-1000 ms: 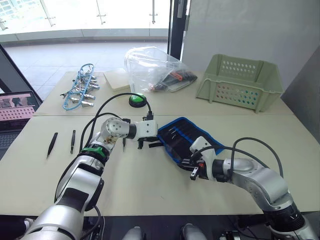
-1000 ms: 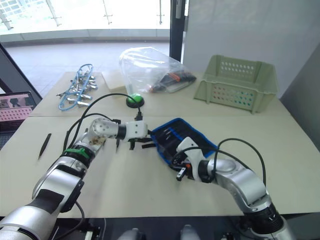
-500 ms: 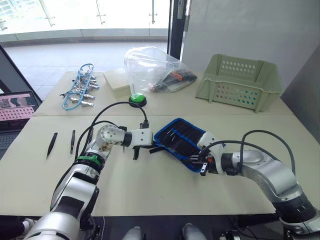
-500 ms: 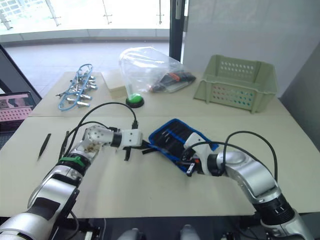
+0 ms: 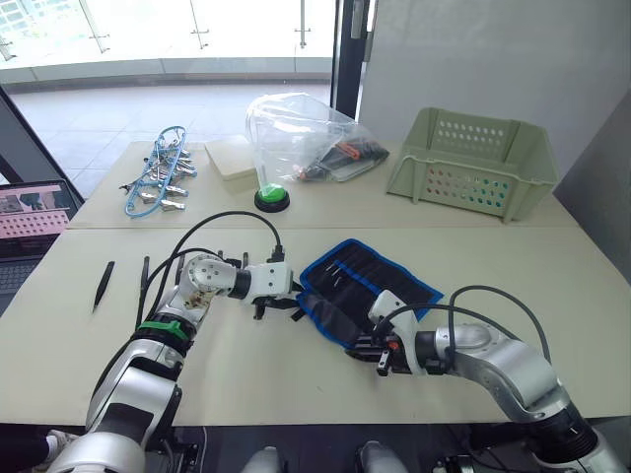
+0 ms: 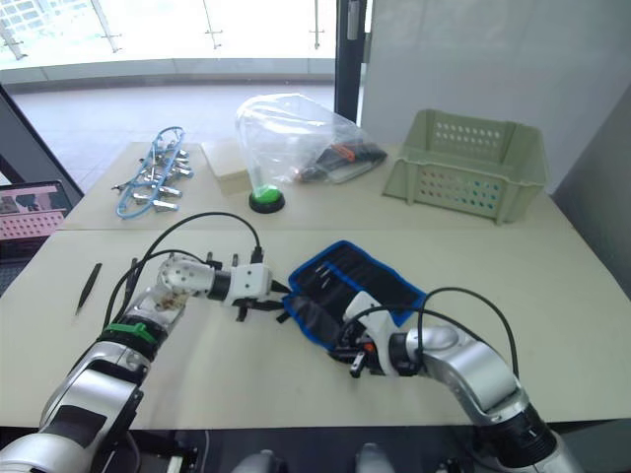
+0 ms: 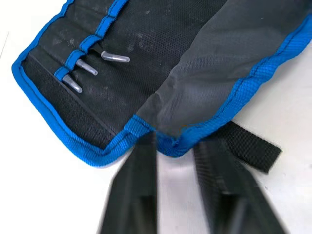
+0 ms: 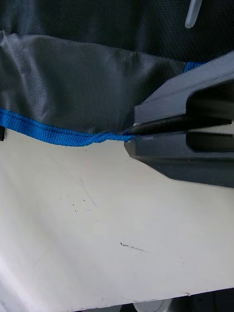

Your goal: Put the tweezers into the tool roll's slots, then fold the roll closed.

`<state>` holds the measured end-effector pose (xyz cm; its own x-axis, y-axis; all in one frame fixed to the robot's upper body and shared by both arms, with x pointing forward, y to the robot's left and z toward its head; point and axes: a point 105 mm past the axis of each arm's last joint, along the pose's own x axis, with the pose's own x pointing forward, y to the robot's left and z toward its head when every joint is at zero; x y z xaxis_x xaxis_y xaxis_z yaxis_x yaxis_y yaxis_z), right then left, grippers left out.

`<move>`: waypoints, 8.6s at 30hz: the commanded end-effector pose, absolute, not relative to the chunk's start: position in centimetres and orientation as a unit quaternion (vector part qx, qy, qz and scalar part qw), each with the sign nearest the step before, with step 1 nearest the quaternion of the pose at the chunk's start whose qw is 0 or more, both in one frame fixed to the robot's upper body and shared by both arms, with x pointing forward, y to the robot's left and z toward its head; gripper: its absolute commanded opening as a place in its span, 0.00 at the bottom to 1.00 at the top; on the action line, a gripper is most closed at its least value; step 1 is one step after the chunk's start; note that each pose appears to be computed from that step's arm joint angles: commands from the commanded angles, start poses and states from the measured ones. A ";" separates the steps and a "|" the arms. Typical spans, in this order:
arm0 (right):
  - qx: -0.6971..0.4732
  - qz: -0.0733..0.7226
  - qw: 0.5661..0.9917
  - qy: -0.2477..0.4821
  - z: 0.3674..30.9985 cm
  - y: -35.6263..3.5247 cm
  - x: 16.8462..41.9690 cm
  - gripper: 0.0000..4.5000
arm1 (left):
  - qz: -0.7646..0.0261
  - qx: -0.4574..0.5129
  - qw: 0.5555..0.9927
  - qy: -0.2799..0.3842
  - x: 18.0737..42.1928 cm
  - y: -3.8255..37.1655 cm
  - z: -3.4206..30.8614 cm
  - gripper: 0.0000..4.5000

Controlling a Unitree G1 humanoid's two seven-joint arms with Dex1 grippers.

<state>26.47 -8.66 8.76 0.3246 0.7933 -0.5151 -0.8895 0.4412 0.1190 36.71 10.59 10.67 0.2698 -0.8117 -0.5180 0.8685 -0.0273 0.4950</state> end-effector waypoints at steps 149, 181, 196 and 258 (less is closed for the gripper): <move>-0.097 0.477 0.873 -0.023 20.7 -20.2 28.7 1.00 | 0.091 0.010 0.986 0.141 30.8 40.9 8.3 0.75; -0.131 0.452 0.882 -0.017 20.1 -20.7 30.3 1.00 | 0.023 0.020 0.999 -0.010 30.1 38.6 15.2 0.00; -0.107 0.415 0.903 0.026 14.8 -18.7 33.7 0.36 | -0.345 0.067 0.933 0.072 31.3 20.8 19.7 0.00; -0.163 0.399 0.893 0.130 4.8 -18.4 31.8 0.00 | -0.437 0.167 0.861 0.198 35.7 1.7 10.7 0.00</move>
